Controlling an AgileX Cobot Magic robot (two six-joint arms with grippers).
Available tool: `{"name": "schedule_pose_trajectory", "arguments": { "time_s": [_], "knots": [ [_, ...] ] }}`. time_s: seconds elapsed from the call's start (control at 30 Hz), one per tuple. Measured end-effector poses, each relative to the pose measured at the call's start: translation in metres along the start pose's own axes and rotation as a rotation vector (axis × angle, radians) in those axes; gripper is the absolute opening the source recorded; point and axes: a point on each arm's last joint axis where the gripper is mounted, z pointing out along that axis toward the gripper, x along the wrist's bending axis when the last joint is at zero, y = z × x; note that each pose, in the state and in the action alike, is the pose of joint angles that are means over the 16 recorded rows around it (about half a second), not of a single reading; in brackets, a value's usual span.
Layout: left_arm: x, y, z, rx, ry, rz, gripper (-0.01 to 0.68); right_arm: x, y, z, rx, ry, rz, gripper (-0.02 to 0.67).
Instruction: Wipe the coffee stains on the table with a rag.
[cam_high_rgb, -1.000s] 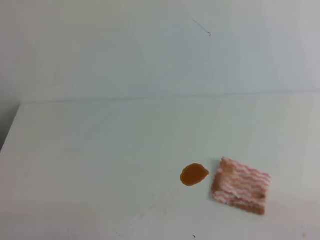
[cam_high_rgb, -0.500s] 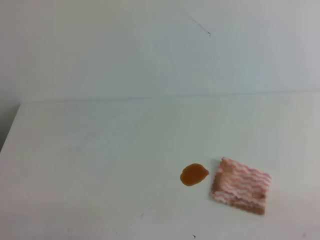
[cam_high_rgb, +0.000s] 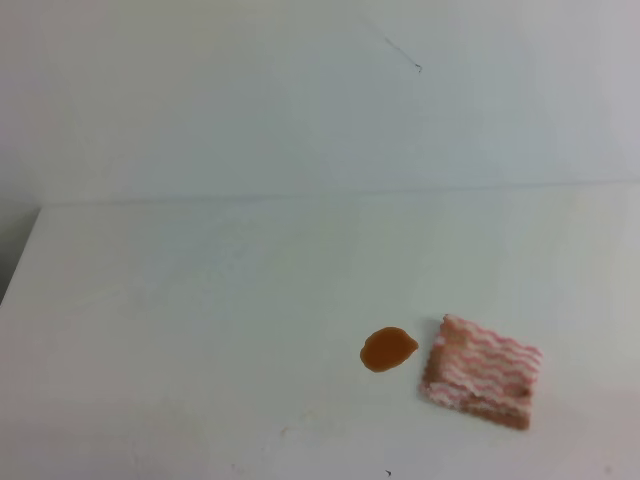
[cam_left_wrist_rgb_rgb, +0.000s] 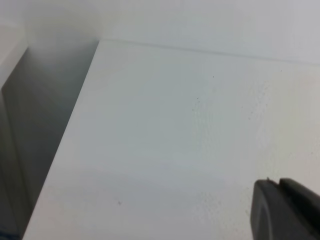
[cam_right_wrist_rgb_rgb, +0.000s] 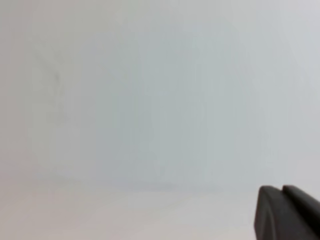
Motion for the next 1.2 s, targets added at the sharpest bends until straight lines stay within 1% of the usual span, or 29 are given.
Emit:
{"name": "schedule_pose_trajectory", "arguments": {
  "time_s": [0.33,0.43,0.53,0.63,0.77,0.97,1.1,1.2],
  "knots": [
    [0.000,0.000,0.000,0.000,0.000,0.000,0.000,-0.002,0.047,-0.013,-0.535,-0.024,0.007,-0.003],
    [0.000,0.000,0.000,0.000,0.000,0.000,0.000,-0.003,0.054,-0.018,-0.635,-0.033,0.021,-0.003],
    [0.000,0.000,0.000,0.000,0.000,0.000,0.000,-0.004,0.057,-0.019,-0.658,-0.039,0.035,-0.003],
    [0.000,0.000,0.000,0.000,0.000,0.000,0.000,-0.005,0.061,-0.017,-0.606,-0.039,0.044,-0.003],
    [0.000,0.000,0.000,0.000,0.000,0.000,0.000,-0.007,0.069,-0.012,-0.461,-0.034,0.052,-0.003],
    [0.000,0.000,0.000,0.000,0.000,0.000,0.000,-0.009,0.088,-0.004,-0.113,-0.009,0.044,-0.003],
    [0.000,0.000,0.000,0.000,0.000,0.000,0.000,-0.010,0.105,0.004,0.129,0.014,0.012,-0.003],
    [0.000,0.000,0.000,0.000,0.000,0.000,0.000,-0.009,0.112,0.018,0.294,0.051,-0.021,-0.003]
  ]
}}
